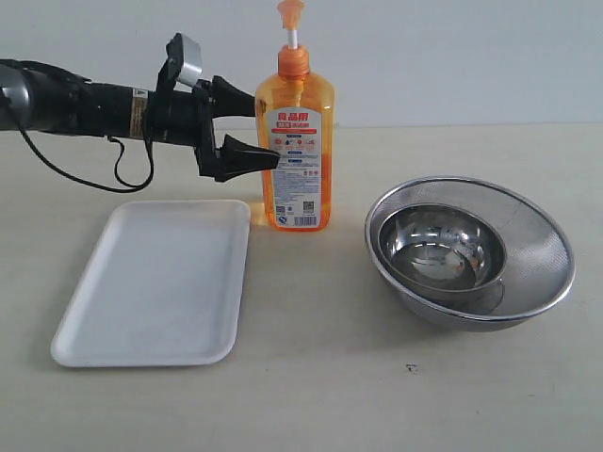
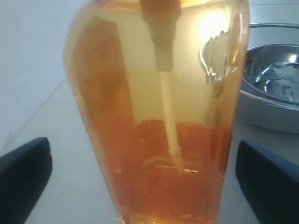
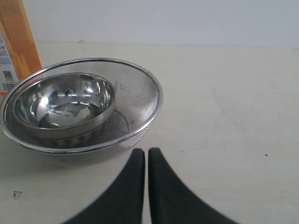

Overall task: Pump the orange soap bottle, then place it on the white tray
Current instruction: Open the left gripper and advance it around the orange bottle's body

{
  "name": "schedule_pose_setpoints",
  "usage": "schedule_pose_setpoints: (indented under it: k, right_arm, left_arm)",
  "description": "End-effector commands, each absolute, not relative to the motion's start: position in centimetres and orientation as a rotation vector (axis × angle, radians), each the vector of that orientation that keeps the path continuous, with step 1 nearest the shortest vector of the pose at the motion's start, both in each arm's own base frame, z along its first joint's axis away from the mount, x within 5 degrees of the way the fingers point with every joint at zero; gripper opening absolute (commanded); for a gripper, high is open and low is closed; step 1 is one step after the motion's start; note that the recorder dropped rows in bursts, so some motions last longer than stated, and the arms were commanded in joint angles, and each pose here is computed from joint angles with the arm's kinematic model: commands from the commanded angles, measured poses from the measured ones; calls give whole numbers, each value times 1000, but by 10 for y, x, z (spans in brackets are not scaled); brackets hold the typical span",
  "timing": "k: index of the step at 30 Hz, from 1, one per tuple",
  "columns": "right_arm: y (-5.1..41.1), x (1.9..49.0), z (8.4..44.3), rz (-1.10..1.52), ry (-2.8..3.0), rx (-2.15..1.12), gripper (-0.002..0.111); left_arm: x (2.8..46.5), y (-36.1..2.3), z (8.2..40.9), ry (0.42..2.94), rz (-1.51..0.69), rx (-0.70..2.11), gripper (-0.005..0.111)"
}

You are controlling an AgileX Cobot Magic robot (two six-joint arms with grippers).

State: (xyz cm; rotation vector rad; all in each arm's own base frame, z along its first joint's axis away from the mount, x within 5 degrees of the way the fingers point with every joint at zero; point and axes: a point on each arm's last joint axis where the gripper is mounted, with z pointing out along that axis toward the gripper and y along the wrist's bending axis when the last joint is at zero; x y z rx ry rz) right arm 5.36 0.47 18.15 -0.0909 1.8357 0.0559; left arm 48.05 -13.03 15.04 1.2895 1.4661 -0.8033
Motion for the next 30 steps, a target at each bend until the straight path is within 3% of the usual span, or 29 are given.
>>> schedule_pose_setpoints:
  k: [1,11,30]
  right_arm:
    - [5,54,183,50,1815,-94,0]
    - [5,54,183,50,1815,-94,0]
    - [5,54,183,49,1815,-94,0]
  left_arm:
    - [482,-137,150,1432,-841,1277,110]
    - [488,-162,144,1366,-917,1284,110]
    - [502,-170,128,1361,-1018,1171,110]
